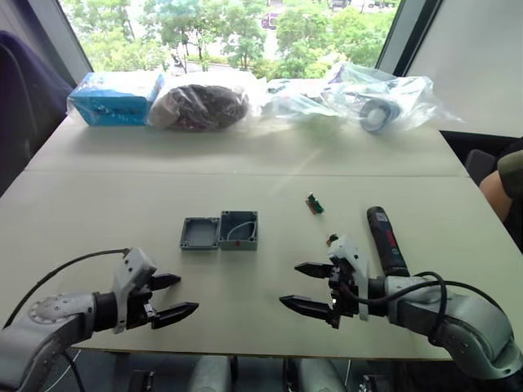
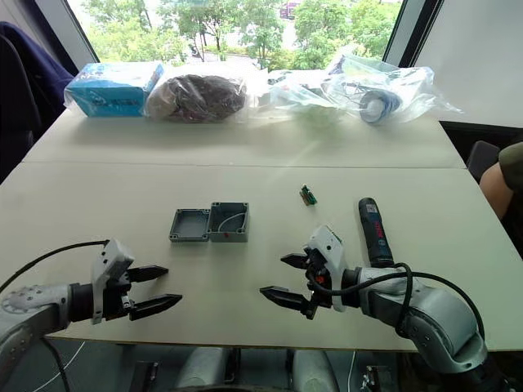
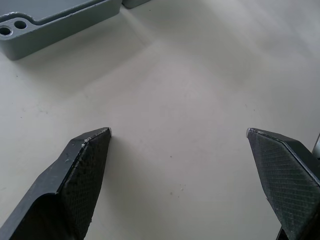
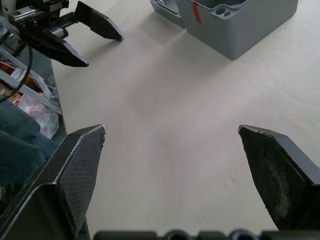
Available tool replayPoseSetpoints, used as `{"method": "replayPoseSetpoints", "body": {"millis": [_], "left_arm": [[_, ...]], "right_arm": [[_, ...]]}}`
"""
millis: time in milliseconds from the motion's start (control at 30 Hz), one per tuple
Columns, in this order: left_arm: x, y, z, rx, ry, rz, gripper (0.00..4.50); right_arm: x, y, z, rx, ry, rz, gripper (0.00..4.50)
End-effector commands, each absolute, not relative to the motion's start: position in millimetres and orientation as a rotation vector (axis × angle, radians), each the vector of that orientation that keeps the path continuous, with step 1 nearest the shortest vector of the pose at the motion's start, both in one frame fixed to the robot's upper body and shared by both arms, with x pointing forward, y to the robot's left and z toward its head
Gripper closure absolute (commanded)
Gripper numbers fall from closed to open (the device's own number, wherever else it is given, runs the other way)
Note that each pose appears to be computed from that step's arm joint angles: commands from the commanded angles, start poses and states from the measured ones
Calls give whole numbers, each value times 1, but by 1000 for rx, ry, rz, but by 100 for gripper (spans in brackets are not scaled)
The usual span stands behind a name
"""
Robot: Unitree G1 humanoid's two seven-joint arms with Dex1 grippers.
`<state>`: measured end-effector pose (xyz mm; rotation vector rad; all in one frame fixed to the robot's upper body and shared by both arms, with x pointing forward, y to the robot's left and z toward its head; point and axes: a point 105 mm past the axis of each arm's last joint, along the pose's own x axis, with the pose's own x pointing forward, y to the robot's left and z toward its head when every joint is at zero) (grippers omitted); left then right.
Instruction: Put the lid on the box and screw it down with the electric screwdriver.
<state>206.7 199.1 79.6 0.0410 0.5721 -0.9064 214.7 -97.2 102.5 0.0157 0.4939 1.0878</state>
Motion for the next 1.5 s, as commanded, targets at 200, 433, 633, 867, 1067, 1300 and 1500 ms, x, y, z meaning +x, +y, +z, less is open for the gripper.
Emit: {"method": "replayPoseSetpoints", "body": {"millis": [200,433,633,867,1067,1300,1500], "left_arm": [[213,196,81,45,530,-876,3],[213,197,82,42,524,-865,3],[224,201,85,68,478,-791,3],[254,221,131,127,382,-701,3],[274,179,203,397,372,-1061,3],[296,120,178,799,446,-1441,3],[322,106,155,884,499,-1487,3]], "right_arm": [[213,-88,109,25,434,1106,0],[219,-92,109,10,425,1096,0],[223,-92,109,-7,412,1081,0],[230,-91,133,-2,356,1075,0],[224,-79,160,6,289,1108,0],[229,-73,147,-131,322,1046,0],[235,-79,138,-154,317,957,0]]}}
